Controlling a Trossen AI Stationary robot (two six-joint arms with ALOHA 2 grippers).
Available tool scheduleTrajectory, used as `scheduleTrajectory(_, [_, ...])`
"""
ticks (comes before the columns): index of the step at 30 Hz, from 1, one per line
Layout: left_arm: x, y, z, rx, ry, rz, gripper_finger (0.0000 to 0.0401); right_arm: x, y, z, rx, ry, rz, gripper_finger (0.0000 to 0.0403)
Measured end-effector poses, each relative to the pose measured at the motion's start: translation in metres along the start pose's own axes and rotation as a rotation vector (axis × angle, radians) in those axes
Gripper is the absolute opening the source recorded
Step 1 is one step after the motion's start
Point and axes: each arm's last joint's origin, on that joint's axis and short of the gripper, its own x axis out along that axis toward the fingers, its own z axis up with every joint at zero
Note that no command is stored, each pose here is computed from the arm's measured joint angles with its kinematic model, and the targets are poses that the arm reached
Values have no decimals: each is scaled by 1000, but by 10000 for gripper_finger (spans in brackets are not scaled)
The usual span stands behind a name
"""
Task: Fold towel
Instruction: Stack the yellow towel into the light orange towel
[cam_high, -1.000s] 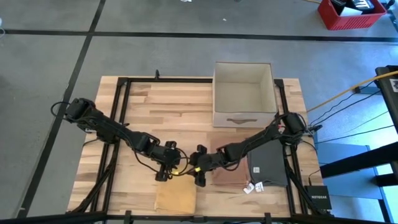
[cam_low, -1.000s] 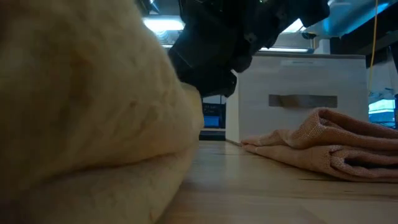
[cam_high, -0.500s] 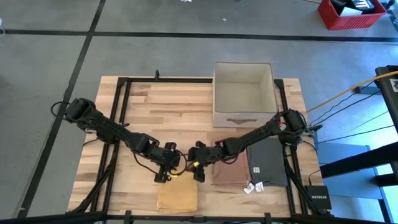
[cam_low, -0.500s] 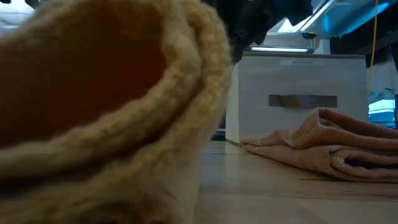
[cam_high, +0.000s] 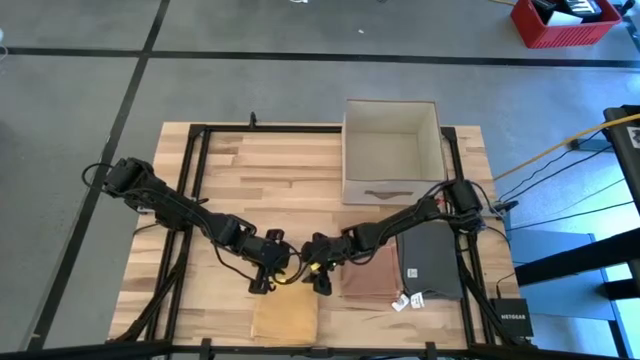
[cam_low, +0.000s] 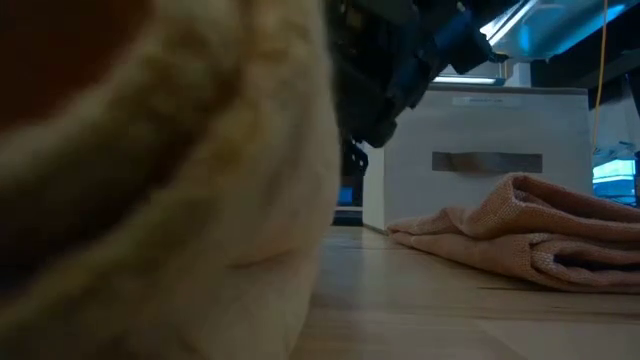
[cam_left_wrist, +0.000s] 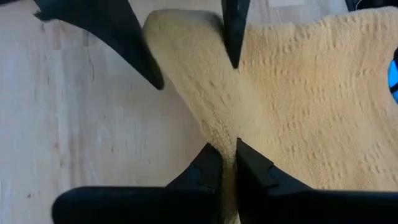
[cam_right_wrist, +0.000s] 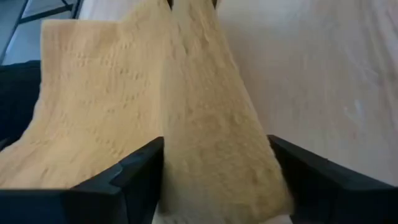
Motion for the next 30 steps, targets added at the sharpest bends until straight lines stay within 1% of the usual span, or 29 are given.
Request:
scheduleTrajectory(4, [0, -1, 1, 4, -10, -9, 17, -13, -6, 14, 6, -16, 27, 255])
scheduleTrajectory(6, [0, -2, 1, 7, -11, -11, 17, -23, -9, 23, 12, -38, 33, 254])
scheduleTrajectory(8, [0, -2, 1, 4, -12, -11, 17, -27, -11, 27, 21, -54, 38, 256])
scheduleTrajectory(10, [0, -2, 1, 2, -11, -11, 17, -26, -12, 25, 28, -42, 47, 259])
scheduleTrajectory(13, [0, -2, 1, 1, -11, -11, 17, -17, -11, 19, 36, -4, 90, 261])
scheduleTrajectory(16, [0, -2, 1, 6, -12, -11, 17, -5, -8, 10, 57, 45, 163, 259])
scheduleTrajectory(19, [0, -2, 1, 8, -12, -11, 17, 0, -2, 5, 47, 75, 261, 254])
scheduleTrajectory(21, [0, -2, 1, 7, -11, -11, 17, 0, 2, 4, 39, 83, 286, 248])
scheduleTrajectory(25, [0, -2, 1, 3, -9, -10, 17, -1, 2, 6, 36, 71, 289, 220])
scheduleTrajectory(27, [0, -2, 1, 1, -9, -10, 17, -2, 2, 9, 33, 44, 267, 193])
scheduleTrajectory(30, [-1, -2, 1, 0, -9, -10, 17, -2, 0, 9, 34, 22, 224, 143])
